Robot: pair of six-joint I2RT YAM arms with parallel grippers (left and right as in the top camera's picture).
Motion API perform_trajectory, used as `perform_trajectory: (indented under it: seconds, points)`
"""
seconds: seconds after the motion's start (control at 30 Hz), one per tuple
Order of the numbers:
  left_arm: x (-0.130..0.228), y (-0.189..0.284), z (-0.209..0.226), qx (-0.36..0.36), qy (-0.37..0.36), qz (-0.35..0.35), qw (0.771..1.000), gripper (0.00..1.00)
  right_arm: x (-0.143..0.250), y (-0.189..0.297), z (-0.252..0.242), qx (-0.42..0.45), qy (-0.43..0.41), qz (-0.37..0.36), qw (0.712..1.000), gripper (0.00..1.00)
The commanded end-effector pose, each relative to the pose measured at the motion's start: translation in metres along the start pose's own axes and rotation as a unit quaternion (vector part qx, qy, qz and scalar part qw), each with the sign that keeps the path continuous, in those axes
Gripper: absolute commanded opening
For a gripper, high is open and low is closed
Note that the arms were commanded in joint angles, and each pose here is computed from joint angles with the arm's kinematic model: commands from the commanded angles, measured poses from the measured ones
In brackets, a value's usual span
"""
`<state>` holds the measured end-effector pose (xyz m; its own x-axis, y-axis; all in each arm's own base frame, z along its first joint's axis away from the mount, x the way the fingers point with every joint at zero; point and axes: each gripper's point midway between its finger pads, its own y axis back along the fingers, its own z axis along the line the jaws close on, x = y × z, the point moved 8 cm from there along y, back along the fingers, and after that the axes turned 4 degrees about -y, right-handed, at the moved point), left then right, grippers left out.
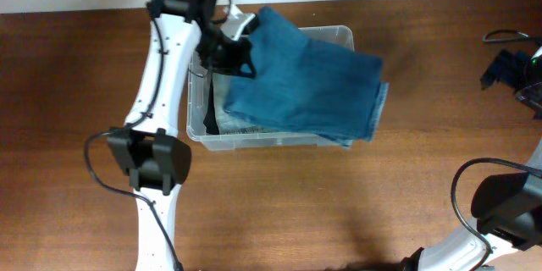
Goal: Pack container
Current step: 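Lower the dark blue jeans into the bin and release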
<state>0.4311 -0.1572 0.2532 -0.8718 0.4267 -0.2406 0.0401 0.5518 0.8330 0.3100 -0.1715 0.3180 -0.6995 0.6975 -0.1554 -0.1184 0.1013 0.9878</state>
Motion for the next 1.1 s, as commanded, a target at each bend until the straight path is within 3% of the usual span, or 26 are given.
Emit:
perform_trajectory:
  seconds: [0.0, 0.23, 0.27, 0.3, 0.37, 0.43, 0.47, 0.6, 0.83, 0.93, 1.07]
  points:
    - [0.011, 0.024, 0.036, -0.021, 0.033, -0.011, 0.999, 0.01, 0.000, 0.000, 0.000, -0.001, -0.006, 0.001, 1.000, 0.98]
    - [0.017, 0.033, 0.057, -0.069, 0.093, -0.007, 0.993, 0.06, 0.000, 0.000, 0.000, -0.001, -0.006, 0.001, 1.000, 0.98]
    - [0.018, 0.033, 0.058, -0.072, 0.103, -0.007, 0.992, 0.10, 0.000, 0.000, 0.000, -0.001, -0.006, 0.001, 1.000, 0.98]
    - [0.018, 0.033, 0.058, -0.074, 0.108, -0.007, 0.991, 0.17, 0.000, 0.000, 0.000, -0.001, -0.006, 0.001, 1.000, 0.98]
    - [0.018, 0.033, 0.058, -0.074, 0.126, -0.008, 0.989, 0.59, 0.000, 0.000, 0.000, -0.001, -0.006, 0.001, 1.000, 0.98]
    - [0.018, 0.033, 0.058, -0.074, 0.139, -0.009, 0.987, 0.79, 0.000, 0.000, 0.000, -0.001, -0.006, 0.001, 1.000, 0.99]
    - [0.017, 0.033, 0.058, -0.074, 0.147, -0.011, 0.986, 0.82, 0.000, 0.000, 0.000, -0.001, -0.006, 0.001, 1.000, 0.98]
    - [0.012, 0.034, 0.060, -0.077, 0.170, -0.028, 0.982, 0.85, 0.000, 0.000, 0.000, -0.001, -0.006, 0.001, 1.000, 0.98]
    - [-0.001, 0.047, 0.058, -0.093, 0.139, -0.076, 0.983, 0.85, 0.000, 0.000, 0.000, -0.001, -0.006, 0.001, 1.000, 0.98]
    - [-0.011, 0.074, 0.049, -0.135, 0.111, -0.127, 0.976, 0.85, 0.000, 0.000, 0.000, -0.001, -0.006, 0.001, 1.000, 0.98]
    - [-0.013, 0.082, 0.042, -0.163, 0.099, -0.138, 0.972, 0.85, 0.000, 0.000, 0.000, -0.001, -0.006, 0.001, 1.000, 0.98]
